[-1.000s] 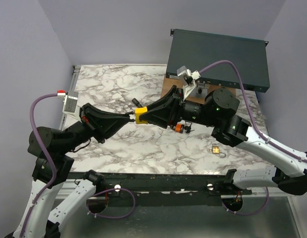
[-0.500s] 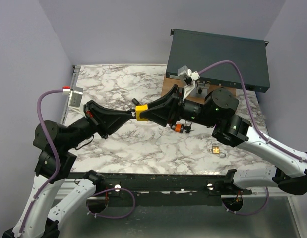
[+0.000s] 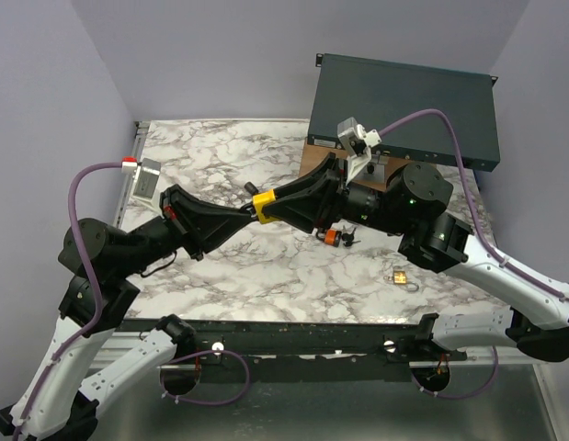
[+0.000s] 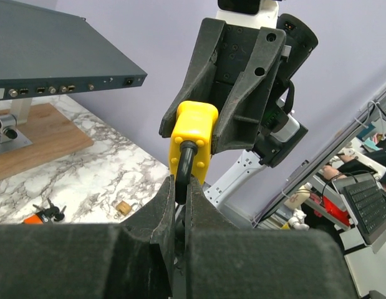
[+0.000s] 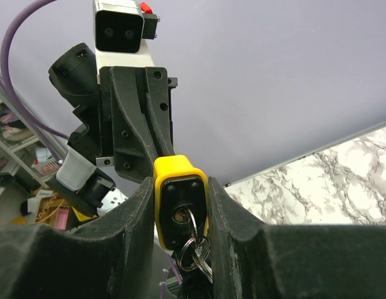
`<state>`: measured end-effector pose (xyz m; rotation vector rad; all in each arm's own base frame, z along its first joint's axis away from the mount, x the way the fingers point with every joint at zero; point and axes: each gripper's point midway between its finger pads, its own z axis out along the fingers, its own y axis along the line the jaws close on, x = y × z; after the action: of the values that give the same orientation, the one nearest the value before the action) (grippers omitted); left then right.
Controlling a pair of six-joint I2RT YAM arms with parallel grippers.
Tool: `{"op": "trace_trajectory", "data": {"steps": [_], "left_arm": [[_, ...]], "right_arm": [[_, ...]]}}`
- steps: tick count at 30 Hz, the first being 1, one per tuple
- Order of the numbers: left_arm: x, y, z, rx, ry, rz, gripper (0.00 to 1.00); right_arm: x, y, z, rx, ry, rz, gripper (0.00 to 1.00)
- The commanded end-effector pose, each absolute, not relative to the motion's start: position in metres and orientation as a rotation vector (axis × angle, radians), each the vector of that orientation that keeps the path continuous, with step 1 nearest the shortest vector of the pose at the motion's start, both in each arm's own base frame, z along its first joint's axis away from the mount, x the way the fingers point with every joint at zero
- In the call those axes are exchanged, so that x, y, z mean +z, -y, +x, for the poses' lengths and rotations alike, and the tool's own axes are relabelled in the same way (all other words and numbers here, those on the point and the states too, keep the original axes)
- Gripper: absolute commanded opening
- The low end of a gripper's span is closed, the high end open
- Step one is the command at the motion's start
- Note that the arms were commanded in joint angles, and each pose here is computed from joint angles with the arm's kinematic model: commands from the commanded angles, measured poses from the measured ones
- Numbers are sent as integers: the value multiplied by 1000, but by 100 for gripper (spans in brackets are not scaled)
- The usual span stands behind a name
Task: Lock with the key
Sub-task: Lock the lock.
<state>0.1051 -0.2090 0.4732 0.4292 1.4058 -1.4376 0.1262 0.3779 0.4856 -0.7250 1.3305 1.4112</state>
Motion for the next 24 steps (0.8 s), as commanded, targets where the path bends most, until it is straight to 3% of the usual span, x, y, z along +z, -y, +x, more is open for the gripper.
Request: {"op": "trace_trajectory", "data": {"steps": [1, 24], "left_arm": [[451, 238, 93, -1564, -1526, 579, 0], [477, 249, 97, -1588, -1470, 596, 0]], "right_arm": [[423, -419, 117, 1399, -1475, -859, 1], [384, -427, 106, 1345, -1567, -916, 1]]}}
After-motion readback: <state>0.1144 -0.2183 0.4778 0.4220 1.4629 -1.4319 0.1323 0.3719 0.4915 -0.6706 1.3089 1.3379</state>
